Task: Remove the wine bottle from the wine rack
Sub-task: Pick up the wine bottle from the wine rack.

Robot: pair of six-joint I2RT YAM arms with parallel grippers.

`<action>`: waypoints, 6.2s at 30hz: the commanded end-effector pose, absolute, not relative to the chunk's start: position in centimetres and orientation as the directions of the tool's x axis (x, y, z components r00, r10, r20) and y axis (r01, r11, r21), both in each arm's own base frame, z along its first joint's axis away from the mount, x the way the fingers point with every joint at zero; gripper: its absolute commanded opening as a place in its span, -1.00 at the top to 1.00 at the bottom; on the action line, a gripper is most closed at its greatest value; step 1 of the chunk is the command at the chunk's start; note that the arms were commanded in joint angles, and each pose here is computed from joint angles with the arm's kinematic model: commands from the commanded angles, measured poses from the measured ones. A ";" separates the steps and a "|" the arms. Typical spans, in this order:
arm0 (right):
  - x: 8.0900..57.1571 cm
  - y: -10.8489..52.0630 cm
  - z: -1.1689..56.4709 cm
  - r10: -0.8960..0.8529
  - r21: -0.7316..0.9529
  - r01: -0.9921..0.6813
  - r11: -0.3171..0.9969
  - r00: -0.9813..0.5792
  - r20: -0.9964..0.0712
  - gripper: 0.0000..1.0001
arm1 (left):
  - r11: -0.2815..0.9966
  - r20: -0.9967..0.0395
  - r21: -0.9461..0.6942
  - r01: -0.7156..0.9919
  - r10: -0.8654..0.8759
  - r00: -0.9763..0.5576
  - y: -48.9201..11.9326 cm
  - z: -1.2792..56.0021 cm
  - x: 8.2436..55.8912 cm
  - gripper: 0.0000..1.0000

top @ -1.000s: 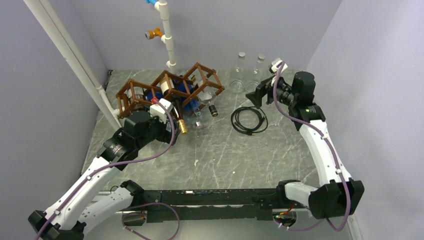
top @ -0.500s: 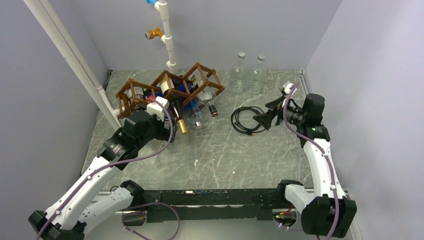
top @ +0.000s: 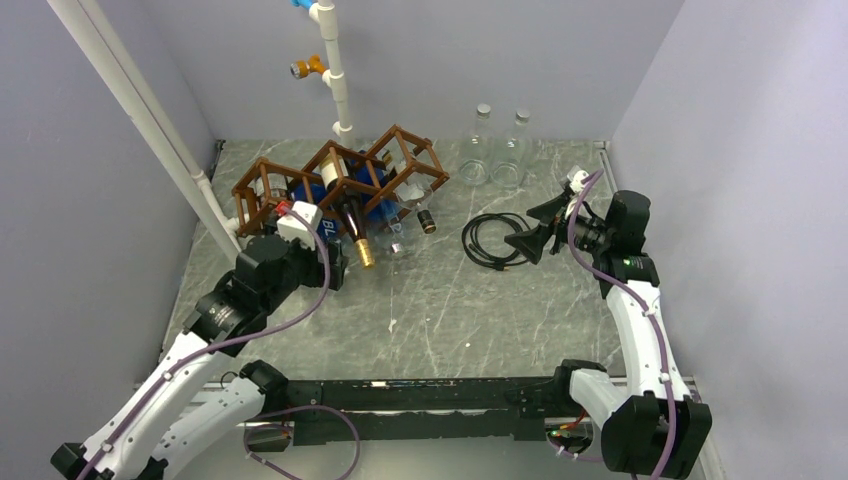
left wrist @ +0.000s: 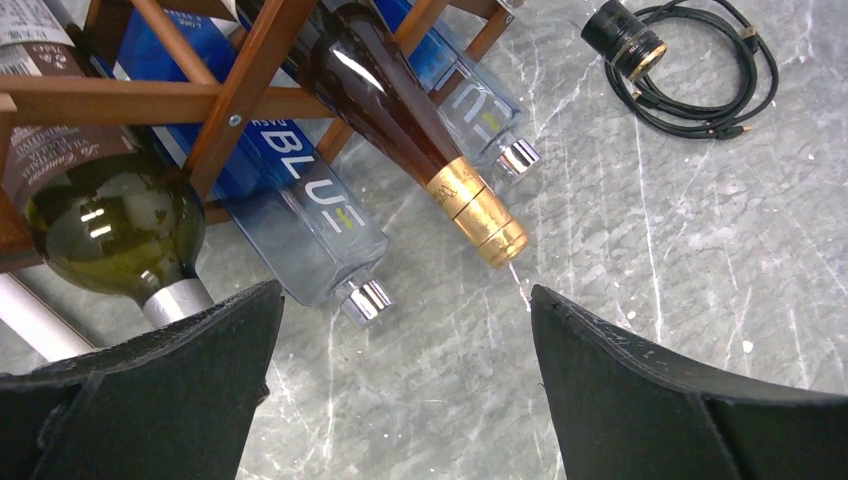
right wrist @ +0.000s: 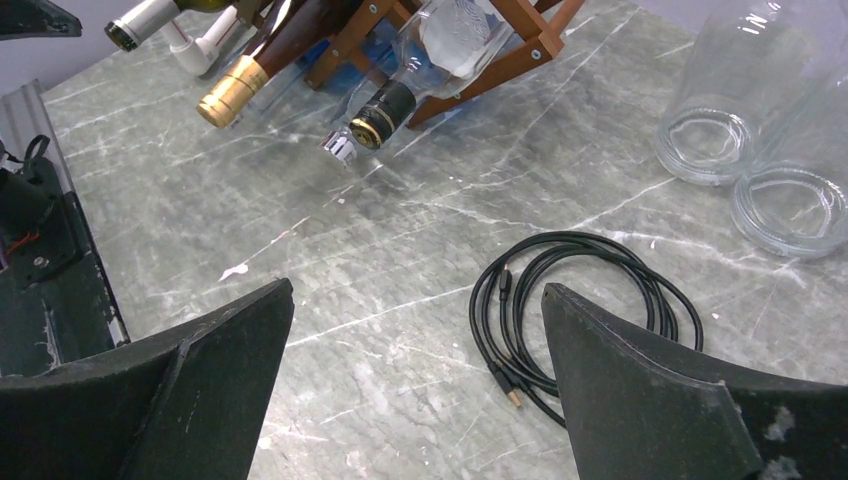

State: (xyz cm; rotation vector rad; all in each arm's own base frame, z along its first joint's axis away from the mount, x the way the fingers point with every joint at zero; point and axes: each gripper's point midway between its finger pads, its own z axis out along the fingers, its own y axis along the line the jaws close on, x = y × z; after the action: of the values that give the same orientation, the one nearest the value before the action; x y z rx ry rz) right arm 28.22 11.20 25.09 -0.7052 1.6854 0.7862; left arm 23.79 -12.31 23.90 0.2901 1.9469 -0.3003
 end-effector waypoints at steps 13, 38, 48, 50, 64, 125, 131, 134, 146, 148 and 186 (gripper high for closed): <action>27.9 11.4 26.4 -0.073 0.072 -0.810 0.582 -0.140 -0.987 -0.95 | 0.986 -0.924 -0.113 0.126 -0.058 -0.378 -8.9 23.1 23.7 -0.99; 27.9 11.5 26.2 -0.070 0.080 -0.816 0.573 -0.146 -0.987 -0.96 | 0.997 -0.928 0.073 -0.035 0.055 -0.368 -5.5 24.5 25.4 -0.99; 27.9 11.6 26.1 -0.072 0.080 -0.817 0.571 -0.147 -0.987 -0.96 | 0.992 -0.936 0.084 -0.093 0.046 -0.349 -4.2 24.6 27.0 -0.99; 27.9 11.6 26.2 -0.072 0.080 -0.818 0.570 -0.146 -0.987 -0.96 | 0.992 -0.933 0.060 -0.111 0.016 -0.361 -3.8 24.3 27.3 -0.99; 27.6 11.7 26.3 -0.069 0.078 -0.823 0.563 -0.141 -0.988 -0.96 | 0.976 -0.881 -0.069 -0.208 -0.158 -0.447 -2.2 21.1 28.9 -0.86; 26.9 12.2 26.5 -0.043 0.080 -0.839 0.538 -0.123 -0.991 -0.97 | 0.964 -0.804 -0.104 -0.245 -0.226 -0.549 -1.5 14.0 31.1 -0.17; 26.9 12.2 26.5 -0.042 0.083 -0.837 0.541 -0.125 -0.991 -0.97 | 0.964 -0.806 -0.108 -0.241 -0.227 -0.546 -1.6 14.1 31.1 0.08; 26.9 12.1 26.5 -0.042 0.083 -0.837 0.541 -0.125 -0.991 -0.97 | 0.965 -0.807 -0.110 -0.240 -0.227 -0.544 -1.6 14.2 31.0 0.25; 26.9 12.1 26.6 -0.045 0.077 -0.833 0.547 -0.120 -0.992 -0.97 | 0.957 -0.818 -0.132 -0.258 -0.252 -0.516 -1.3 15.1 30.1 1.00; 26.9 12.1 26.6 -0.045 0.076 -0.833 0.548 -0.120 -0.992 -0.97 | 0.953 -0.822 -0.147 -0.264 -0.266 -0.503 -1.3 15.4 29.8 1.00; 26.9 12.1 26.6 -0.041 0.079 -0.834 0.546 -0.121 -0.992 -0.98 | 0.934 -0.817 -0.277 -0.226 -0.353 -0.456 -2.2 18.4 24.3 1.00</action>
State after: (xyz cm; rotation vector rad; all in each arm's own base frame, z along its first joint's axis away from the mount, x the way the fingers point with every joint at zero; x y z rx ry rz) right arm 27.04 11.99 25.48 -0.7400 1.6138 0.8252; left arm 22.66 -2.22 14.46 -0.3731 2.2262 -0.1059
